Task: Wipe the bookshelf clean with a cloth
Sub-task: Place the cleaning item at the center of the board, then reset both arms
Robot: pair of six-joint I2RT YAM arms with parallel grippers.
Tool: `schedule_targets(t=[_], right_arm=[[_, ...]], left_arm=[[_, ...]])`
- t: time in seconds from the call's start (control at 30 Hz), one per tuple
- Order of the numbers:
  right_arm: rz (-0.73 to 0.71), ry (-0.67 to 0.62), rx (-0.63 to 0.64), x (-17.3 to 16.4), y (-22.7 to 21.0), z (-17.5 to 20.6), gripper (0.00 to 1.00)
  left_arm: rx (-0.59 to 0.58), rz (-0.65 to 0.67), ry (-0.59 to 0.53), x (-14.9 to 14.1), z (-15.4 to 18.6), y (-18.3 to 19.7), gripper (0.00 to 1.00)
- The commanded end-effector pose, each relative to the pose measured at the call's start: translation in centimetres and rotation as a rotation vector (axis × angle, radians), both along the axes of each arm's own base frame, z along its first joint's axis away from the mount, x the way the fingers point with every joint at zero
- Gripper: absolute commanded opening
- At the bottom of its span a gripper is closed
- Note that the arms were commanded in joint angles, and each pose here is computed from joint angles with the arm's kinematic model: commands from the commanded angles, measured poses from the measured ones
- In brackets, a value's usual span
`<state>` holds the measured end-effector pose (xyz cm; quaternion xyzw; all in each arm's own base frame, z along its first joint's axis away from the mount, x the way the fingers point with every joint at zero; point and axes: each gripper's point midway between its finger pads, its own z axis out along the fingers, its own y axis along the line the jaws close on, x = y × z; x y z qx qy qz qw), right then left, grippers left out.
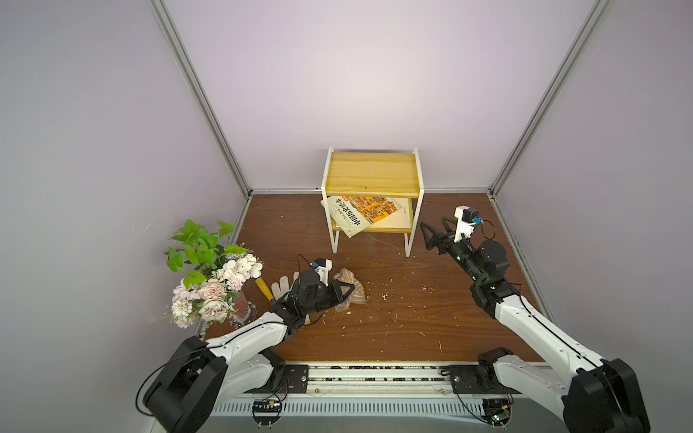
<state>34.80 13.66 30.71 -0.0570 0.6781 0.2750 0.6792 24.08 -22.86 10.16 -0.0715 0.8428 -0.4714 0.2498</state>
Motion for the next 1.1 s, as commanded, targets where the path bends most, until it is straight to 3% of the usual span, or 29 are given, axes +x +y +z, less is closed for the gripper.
schedule_targets(t=[0.0,0.03,0.1,0.17,0.23,0.27,0.3,0.47,0.6,0.87,1.07], right_arm=[[-0.041,-0.032,-0.013,-0.2,-0.7,0.9,0.90],[-0.044,-0.026,-0.021,-0.3,-0.8,0.7,0.91],[-0.051,-0.021,-0.032,-0.3,-0.9,0.4,0.93],[-0.070,-0.015,-0.046,-0.3,-1.3,0.2,0.96],[-0.112,-0.013,-0.060,-0.3,-2.0,-0.1,0.99],[-0.147,-0.008,-0.065,-0.2,-2.6,-0.3,0.99],[-0.216,-0.003,-0.061,-0.1,-3.8,-0.5,0.99],[-0.585,0.027,-0.052,-0.6,-10.4,-3.0,0.99],[-0.910,0.000,-0.042,-3.5,-16.2,-5.9,0.99],[-1.075,0.053,-0.070,-5.9,-19.4,-10.0,0.99],[-1.131,0.116,-0.068,-7.0,-21.2,-13.1,0.99]], left_arm=[[-0.061,-0.093,-0.081,0.7,2.1,-2.3,0.12],[-0.010,-0.103,-0.073,1.0,0.9,-2.3,0.19],[0.179,-0.074,-0.021,2.0,-2.3,-1.1,0.45],[0.404,-0.035,0.059,2.2,-5.4,1.5,0.56],[0.516,-0.008,0.063,2.2,-5.6,3.2,0.66],[0.532,0.004,0.040,2.4,-5.0,3.6,0.77],[0.551,0.039,0.008,2.7,-3.9,4.3,0.97],[0.704,0.266,-0.107,3.9,-0.3,9.4,1.00],[0.839,0.482,-0.218,4.6,1.9,14.1,1.00],[0.926,0.872,-0.385,5.4,5.6,20.9,1.00],[0.924,1.017,-0.416,6.1,5.3,26.2,1.00]])
